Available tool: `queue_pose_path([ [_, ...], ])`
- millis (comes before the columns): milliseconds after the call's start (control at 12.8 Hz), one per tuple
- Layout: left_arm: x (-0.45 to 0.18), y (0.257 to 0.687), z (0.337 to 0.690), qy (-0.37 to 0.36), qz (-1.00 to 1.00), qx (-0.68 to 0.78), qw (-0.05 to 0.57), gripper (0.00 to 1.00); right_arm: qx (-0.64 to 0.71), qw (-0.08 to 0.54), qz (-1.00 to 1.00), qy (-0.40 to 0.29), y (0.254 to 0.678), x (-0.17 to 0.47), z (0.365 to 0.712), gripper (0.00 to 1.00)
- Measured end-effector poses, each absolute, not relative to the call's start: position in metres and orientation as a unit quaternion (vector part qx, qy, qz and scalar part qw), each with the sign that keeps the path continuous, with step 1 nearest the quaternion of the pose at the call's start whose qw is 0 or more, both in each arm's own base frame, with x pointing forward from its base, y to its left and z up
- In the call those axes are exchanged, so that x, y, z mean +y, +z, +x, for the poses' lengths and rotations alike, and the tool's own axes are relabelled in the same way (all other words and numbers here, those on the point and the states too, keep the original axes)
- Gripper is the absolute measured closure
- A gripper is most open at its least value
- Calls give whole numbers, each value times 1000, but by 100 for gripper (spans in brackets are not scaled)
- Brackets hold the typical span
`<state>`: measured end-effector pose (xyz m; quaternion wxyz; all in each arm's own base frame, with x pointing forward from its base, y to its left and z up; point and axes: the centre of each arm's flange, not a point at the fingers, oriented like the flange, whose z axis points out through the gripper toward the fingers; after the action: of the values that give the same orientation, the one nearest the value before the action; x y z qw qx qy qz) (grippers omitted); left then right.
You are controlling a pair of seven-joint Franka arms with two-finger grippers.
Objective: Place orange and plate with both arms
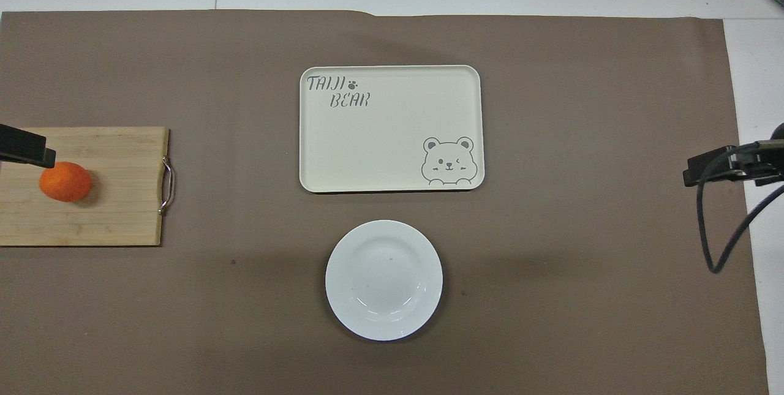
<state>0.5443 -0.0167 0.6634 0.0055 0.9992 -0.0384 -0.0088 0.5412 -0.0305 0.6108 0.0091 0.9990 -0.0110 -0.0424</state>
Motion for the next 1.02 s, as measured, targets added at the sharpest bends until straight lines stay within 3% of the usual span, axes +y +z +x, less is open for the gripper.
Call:
queue_pose_path([
  [1020,-24,663,544,-9,999,-45,7,0,-11,9,999,-42,611,-31,541,0],
])
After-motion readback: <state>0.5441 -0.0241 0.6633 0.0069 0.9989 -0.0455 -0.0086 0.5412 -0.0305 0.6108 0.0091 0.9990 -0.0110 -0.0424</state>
